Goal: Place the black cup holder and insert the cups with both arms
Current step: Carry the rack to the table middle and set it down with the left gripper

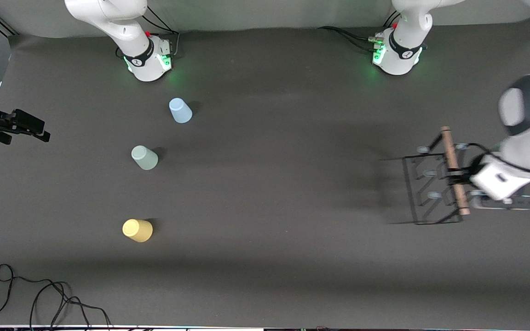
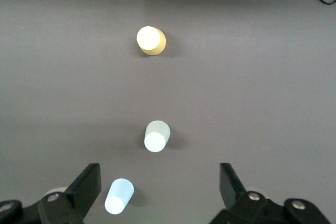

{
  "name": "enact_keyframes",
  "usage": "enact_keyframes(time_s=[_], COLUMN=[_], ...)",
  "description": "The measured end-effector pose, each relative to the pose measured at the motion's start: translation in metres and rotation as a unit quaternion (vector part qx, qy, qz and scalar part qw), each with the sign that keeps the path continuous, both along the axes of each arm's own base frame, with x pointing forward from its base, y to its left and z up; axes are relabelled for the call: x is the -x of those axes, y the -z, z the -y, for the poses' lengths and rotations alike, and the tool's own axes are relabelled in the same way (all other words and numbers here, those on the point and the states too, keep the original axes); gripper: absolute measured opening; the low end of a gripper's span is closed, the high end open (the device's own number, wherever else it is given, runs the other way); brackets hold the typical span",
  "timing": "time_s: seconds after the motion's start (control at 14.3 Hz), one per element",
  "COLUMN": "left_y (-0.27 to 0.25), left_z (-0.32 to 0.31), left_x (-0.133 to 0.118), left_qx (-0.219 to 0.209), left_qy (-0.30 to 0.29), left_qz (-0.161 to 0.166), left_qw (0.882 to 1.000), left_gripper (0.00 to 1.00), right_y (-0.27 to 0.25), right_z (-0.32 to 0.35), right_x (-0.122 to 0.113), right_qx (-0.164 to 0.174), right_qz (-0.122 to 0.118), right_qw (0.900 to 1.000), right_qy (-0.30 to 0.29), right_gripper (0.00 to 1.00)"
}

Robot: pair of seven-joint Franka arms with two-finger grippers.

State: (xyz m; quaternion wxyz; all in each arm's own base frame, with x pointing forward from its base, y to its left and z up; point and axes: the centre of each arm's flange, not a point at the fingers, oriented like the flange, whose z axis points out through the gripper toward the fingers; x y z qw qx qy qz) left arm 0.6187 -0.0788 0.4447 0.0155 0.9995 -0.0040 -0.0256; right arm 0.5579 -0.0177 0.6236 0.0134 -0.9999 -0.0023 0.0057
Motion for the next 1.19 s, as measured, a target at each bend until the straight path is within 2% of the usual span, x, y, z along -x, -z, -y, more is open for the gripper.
enact_keyframes(time_s=[0.35,0.63,0.98,1.19], left_y=[0.000,0.022,0.066,0.092], left_z=[0.163,0.278,0.410,0.463], left_x=[0.014,0.038,0.084,0.112], left_qx=[0.008,0.015,0.022,0.046], left_qy=[-0.029,-0.059,-0.067,-0.047], left_qz=[0.010,-0.003,-0.022,-0.009], left_qw=[0.999,0.998,0.997,0.998], left_gripper=[0.16,0.16,0.16,0.16], right_y=[0.002,0.006,0.009,0.010], right_z=[0.000,-0.001,-0.002,-0.002], right_x=[0.000,-0.001,-0.003,-0.003], right_qx=[0.002,0.003,0.003,0.003], right_qz=[-0.002,-0.006,-0.009,-0.009], right_qw=[1.000,1.000,1.000,1.000], right_qy=[0.000,-0.001,-0.002,-0.002], right_gripper=[1.00,1.00,1.00,1.00])
